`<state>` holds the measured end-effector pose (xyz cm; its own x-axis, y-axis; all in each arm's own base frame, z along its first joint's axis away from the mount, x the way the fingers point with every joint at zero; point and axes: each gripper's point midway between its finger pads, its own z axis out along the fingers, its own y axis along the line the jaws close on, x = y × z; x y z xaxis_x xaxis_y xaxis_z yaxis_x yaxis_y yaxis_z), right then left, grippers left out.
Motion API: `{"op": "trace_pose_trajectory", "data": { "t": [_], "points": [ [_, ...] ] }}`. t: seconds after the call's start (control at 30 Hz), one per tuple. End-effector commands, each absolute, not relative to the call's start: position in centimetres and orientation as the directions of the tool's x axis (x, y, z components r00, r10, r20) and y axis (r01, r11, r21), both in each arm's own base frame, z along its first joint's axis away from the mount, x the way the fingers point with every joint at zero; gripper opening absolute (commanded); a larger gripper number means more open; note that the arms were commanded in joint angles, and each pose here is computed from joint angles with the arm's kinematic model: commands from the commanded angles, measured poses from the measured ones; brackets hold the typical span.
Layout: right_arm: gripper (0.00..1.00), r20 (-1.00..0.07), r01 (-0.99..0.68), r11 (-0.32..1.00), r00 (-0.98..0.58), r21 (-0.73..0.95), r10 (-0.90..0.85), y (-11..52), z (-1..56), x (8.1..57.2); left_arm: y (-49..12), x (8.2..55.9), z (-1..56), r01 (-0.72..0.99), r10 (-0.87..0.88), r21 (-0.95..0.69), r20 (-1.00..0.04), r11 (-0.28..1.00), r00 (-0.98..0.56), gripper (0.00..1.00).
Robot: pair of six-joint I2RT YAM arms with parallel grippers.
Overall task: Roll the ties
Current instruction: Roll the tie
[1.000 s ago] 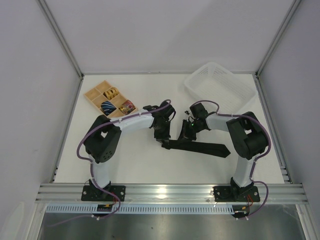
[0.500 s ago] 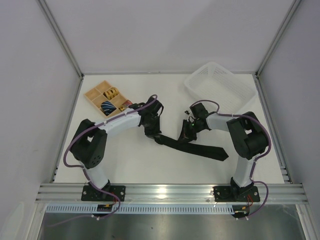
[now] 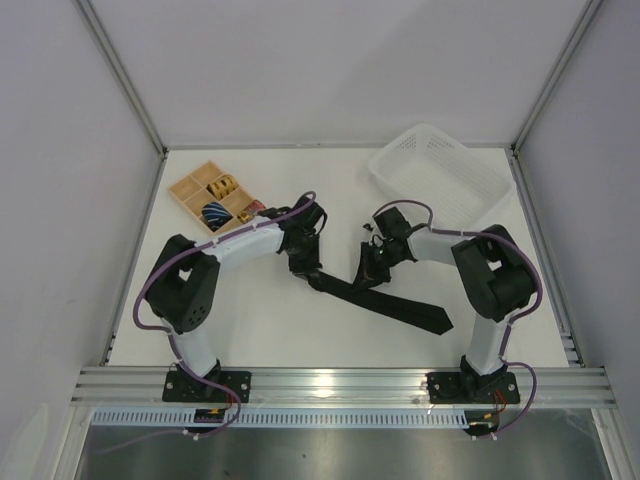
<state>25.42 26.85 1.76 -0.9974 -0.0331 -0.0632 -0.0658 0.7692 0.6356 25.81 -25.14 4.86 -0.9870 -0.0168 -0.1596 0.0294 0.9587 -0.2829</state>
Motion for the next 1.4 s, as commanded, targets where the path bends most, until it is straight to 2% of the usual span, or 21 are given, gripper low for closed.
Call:
{"op": "trace_pose_trajectory", "data": {
  "t": [0.0, 0.27, 0.5, 0.8, 0.93, 1.0, 1.2, 1.37],
  "points": [
    [0.00, -0.127, -0.128, 0.801, -0.990, 0.585, -0.065, 26.3, 2.8, 26.1, -25.2, 25.9, 6.0, 0.065, 0.003, -0.324, -0.190, 0.944, -0.982, 0.01],
    [0.00, -0.167, -0.202, 0.724, -0.978, 0.659, -0.121, 31.2, 6.1, 27.3, -25.1, 24.2, 6.0, 0.058, -0.003, -0.363, -0.164, 0.930, -0.986, 0.01],
    [0.00, -0.115, -0.197, 0.720, -0.980, 0.666, -0.162, 33.5, 4.1, 26.2, -25.3, 24.5, 6.4, 0.059, -0.005, -0.370, -0.169, 0.927, -0.986, 0.01],
    [0.00, -0.067, -0.160, 0.759, -0.986, 0.631, -0.152, 32.9, 0.3, 25.0, -24.9, 25.3, 7.0, 0.056, -0.006, -0.324, -0.187, 0.944, -0.982, 0.01],
    [0.00, -0.041, -0.131, 0.767, -0.990, 0.628, -0.135, 33.1, -0.6, 24.4, -24.5, 25.6, 6.8, 0.040, -0.011, -0.259, -0.196, 0.965, -0.981, 0.00],
    [0.00, -0.027, -0.108, 0.754, -0.992, 0.648, -0.120, 33.8, -0.5, 24.2, -23.8, 26.0, 6.2, 0.046, 0.010, -0.166, -0.213, 0.985, -0.977, 0.00],
    [0.00, -0.009, -0.091, 0.733, -0.993, 0.674, -0.115, 35.0, 0.2, 23.9, -24.7, 25.5, 4.8, 0.084, 0.058, -0.136, -0.185, 0.987, -0.981, 0.00],
    [0.00, -0.002, -0.083, 0.747, -0.994, 0.659, -0.109, 34.1, -0.2, 24.0, -23.6, 25.2, 4.4, 0.129, 0.117, -0.045, -0.199, 0.991, -0.973, 0.01]
  ]
}}
